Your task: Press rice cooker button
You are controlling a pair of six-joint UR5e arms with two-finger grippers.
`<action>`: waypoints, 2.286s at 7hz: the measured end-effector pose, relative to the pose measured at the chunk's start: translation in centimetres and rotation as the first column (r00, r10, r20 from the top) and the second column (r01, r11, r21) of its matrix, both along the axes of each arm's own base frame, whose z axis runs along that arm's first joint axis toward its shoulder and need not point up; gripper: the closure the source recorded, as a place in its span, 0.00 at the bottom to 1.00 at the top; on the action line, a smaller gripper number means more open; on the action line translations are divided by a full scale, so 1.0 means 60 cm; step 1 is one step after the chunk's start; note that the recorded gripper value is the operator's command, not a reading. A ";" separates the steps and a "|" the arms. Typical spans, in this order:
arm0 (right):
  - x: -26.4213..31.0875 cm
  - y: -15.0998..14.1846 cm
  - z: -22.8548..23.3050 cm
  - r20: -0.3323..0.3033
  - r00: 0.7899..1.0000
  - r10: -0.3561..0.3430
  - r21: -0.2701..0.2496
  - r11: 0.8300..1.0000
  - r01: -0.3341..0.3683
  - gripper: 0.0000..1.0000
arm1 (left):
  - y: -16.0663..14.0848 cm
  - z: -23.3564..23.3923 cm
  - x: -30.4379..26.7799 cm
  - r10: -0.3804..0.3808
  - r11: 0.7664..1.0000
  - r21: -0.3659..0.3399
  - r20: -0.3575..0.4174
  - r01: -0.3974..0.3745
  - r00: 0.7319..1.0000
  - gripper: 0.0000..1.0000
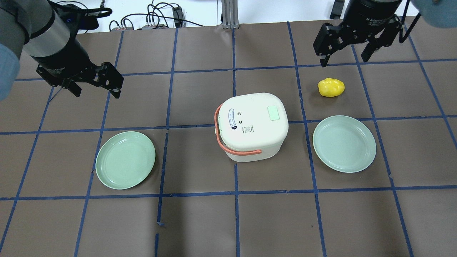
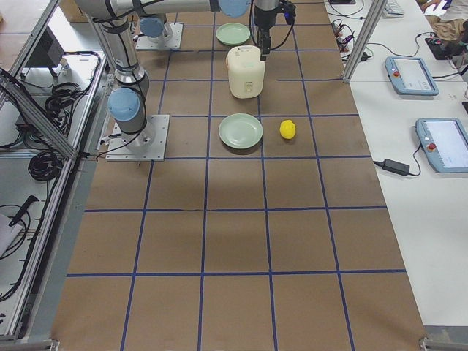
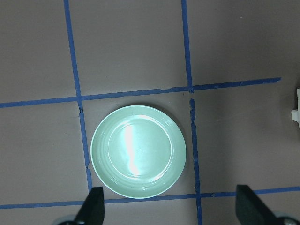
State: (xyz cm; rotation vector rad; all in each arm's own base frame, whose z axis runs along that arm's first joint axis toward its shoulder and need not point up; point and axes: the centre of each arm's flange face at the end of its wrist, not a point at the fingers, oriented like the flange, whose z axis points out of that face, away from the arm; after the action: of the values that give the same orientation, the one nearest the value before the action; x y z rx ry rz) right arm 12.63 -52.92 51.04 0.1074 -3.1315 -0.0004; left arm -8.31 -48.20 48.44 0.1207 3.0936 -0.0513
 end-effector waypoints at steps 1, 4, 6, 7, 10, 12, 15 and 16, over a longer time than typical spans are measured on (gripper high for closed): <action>0.000 0.000 0.000 0.000 1.000 -0.004 0.001 1.000 0.004 0.00 | 0.000 0.000 0.000 0.000 1.000 0.000 0.000 0.000 1.000 0.00; 0.000 0.000 -0.002 -0.002 1.000 -0.006 0.004 1.000 0.006 0.00 | 0.000 0.000 0.000 0.000 1.000 0.000 0.000 0.000 1.000 0.00; 0.000 0.001 -0.006 -0.002 1.000 -0.006 0.010 1.000 0.006 0.00 | 0.000 0.000 0.000 0.000 1.000 0.000 0.000 0.000 1.000 0.00; 0.000 0.001 -0.007 -0.002 1.000 -0.006 0.011 1.000 0.006 0.00 | 0.000 0.000 0.000 0.000 1.000 0.000 0.000 0.000 1.000 0.00; -0.001 0.001 -0.007 -0.003 1.000 -0.007 0.009 1.000 0.007 0.00 | 0.000 0.000 0.000 0.000 1.000 0.000 0.000 0.000 1.000 0.00; -0.001 0.001 -0.007 -0.005 1.000 -0.007 0.009 1.000 0.007 0.00 | 0.000 0.000 0.000 0.000 1.000 0.000 0.000 0.000 1.000 0.00; -0.001 -0.001 -0.009 -0.007 1.000 -0.006 0.007 1.000 0.006 0.25 | 0.000 0.000 0.000 0.000 1.000 0.000 0.000 0.000 1.000 0.00; 0.000 -0.001 -0.009 -0.002 1.000 -0.009 0.007 1.000 0.009 0.74 | 0.000 0.000 0.000 0.000 1.000 0.000 0.000 0.000 1.000 0.00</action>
State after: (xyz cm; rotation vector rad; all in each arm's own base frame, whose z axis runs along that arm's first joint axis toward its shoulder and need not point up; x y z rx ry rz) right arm 12.61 -52.98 50.48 0.0936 -3.1304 -0.0115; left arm -8.31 -48.19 48.44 0.1208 3.0935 -0.0513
